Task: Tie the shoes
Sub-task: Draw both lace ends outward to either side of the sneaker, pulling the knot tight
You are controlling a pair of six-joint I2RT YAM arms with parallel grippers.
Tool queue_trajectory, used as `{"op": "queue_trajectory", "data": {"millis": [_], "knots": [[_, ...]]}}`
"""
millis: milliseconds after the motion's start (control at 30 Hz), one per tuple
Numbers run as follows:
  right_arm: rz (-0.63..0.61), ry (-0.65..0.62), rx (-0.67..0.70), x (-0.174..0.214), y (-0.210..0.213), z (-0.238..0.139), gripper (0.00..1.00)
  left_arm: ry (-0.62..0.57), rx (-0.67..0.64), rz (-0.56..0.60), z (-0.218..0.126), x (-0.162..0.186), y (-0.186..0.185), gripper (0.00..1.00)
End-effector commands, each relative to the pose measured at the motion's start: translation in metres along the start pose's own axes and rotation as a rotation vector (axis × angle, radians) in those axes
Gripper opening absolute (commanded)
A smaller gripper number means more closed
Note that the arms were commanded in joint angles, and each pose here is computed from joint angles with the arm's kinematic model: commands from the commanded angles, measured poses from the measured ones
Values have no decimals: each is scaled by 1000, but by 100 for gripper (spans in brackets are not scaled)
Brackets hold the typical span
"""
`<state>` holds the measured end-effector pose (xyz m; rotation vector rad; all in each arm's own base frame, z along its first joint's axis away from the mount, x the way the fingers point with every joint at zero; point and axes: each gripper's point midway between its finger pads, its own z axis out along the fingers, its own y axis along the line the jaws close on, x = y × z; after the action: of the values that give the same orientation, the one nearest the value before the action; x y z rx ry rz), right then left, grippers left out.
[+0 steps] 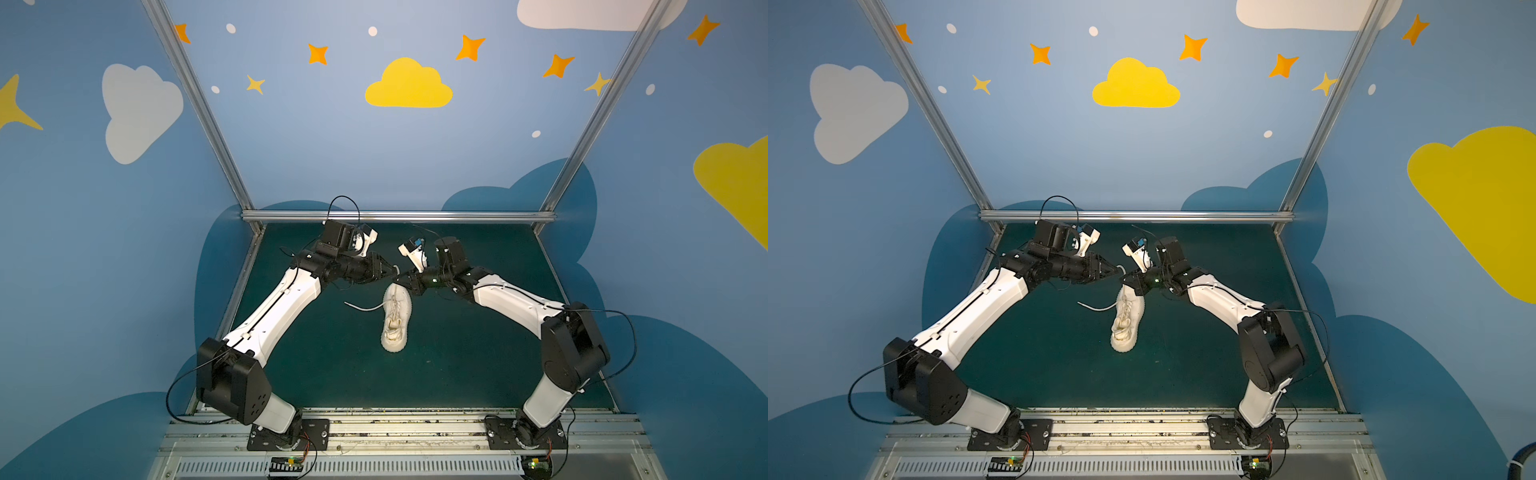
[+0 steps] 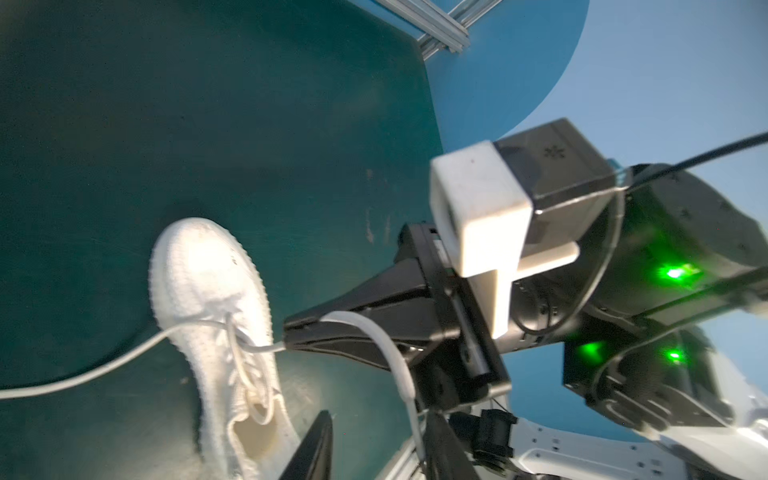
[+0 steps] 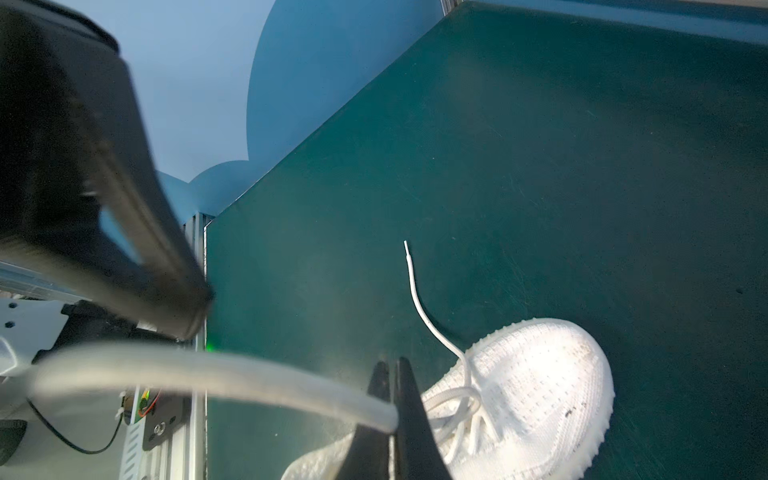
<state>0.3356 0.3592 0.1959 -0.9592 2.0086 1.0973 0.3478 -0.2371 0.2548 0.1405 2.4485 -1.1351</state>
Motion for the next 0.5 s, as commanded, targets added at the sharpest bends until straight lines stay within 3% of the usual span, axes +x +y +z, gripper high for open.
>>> {"op": "queue_trajectory", "data": {"millis": [0, 133, 233, 333, 467], "knots": [[19, 1, -18, 0, 3, -6, 0, 10, -115, 28, -6, 8, 42, 48], [44, 2, -15, 2, -1, -9, 0, 56, -252, 32, 0, 23, 95, 53], [58, -1, -16, 3, -2, -11, 0, 141, -285, 39, 14, 38, 122, 51], [66, -8, -22, 3, -2, -13, 0, 190, -350, 174, 28, 50, 141, 52], [83, -8, -30, 3, -3, -15, 0, 260, -297, 406, 43, 67, 140, 56]]}}
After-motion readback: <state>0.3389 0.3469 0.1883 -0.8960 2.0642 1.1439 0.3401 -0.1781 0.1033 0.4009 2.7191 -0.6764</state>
